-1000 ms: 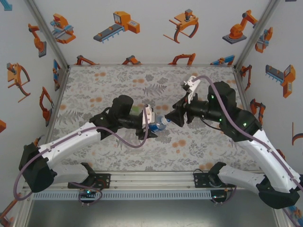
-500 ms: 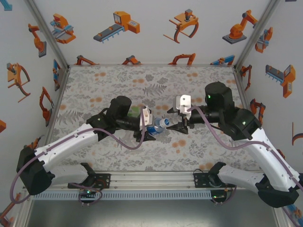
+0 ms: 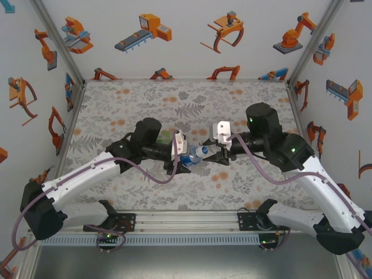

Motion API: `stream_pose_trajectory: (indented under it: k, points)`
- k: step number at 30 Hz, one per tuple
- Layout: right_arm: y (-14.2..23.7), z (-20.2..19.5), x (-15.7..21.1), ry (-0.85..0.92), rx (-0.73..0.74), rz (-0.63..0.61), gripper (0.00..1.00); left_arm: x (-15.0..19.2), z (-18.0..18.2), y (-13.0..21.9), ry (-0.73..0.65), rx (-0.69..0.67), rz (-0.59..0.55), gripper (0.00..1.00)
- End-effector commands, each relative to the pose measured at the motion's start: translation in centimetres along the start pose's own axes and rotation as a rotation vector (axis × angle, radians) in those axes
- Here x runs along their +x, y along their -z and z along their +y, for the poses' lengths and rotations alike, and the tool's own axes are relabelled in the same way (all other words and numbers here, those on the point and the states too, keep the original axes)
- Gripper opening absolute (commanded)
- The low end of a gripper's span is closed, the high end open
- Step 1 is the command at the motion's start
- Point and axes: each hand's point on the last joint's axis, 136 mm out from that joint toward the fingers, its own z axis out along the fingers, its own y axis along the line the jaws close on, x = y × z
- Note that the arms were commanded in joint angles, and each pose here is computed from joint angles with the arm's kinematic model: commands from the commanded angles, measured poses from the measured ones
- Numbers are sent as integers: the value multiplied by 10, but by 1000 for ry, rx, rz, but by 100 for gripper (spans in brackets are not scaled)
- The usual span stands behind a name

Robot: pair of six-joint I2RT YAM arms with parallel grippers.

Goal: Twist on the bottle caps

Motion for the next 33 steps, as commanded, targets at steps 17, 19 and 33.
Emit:
stream_pose_trajectory:
  k: [17, 19, 33]
  points:
    - [-8, -46, 18, -460, 246, 19, 0, -24, -1, 5, -58, -3, -61, 0]
    - [-7, -62, 30, -676, 347, 15, 0, -24, 3, 4, -61, -15, -61, 0]
    - [-3, -79, 81, -1666, 616, -80, 0, -21, 21, -3, -65, -77, -38, 0]
